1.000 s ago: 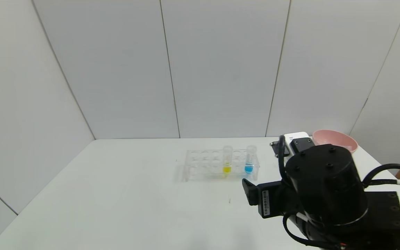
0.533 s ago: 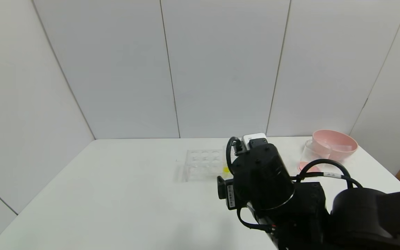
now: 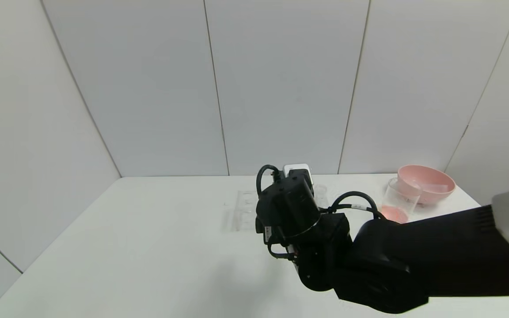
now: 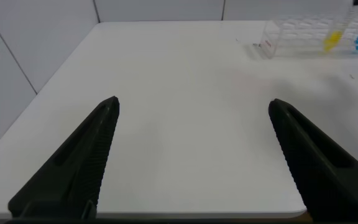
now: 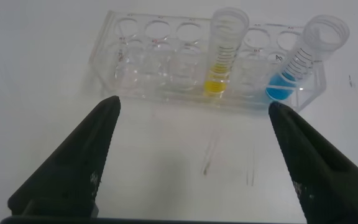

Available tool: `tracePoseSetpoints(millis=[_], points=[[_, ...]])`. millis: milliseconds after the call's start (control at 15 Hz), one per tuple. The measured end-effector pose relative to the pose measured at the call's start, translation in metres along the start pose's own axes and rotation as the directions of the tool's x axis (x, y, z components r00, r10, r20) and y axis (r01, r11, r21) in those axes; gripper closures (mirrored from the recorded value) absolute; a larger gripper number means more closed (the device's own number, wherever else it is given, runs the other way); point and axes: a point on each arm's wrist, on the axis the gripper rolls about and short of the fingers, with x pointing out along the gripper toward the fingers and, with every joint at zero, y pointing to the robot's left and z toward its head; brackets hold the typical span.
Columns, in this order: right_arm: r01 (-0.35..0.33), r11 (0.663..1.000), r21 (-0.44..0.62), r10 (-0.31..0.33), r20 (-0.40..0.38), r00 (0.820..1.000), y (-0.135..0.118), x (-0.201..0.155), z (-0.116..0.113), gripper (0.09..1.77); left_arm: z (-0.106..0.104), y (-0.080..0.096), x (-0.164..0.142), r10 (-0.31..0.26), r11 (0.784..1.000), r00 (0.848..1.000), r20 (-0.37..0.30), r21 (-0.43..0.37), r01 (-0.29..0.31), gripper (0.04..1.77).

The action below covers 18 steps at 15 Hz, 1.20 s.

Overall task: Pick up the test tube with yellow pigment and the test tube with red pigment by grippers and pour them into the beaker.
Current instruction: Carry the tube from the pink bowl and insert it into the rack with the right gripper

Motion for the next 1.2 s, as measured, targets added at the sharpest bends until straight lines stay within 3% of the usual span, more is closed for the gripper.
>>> tracePoseSetpoints(millis=[333,533,800,1200], points=[[0.057,0.998,0.002,-0.057,0.003,0.998,-0.005,0.051,0.002,0.15,0.000,0.000,0.000,0.000,1.000,1.000,0.000,0.000,0.000,0.09],[0.034,0.999,0.003,-0.034,-0.004,0.999,-0.009,0.071,0.005,0.15,0.000,0.000,0.000,0.000,1.000,1.000,0.000,0.000,0.000,0.09],[0.052,0.999,-0.001,-0.052,0.013,0.999,-0.013,0.094,0.009,0.15,0.000,0.000,0.000,0.000,1.000,1.000,0.000,0.000,0.000,0.09],[0.048,0.999,-0.010,-0.047,0.007,0.999,-0.016,0.107,0.006,0.15,0.000,0.000,0.000,0.000,1.000,1.000,0.000,0.000,0.000,0.09]])
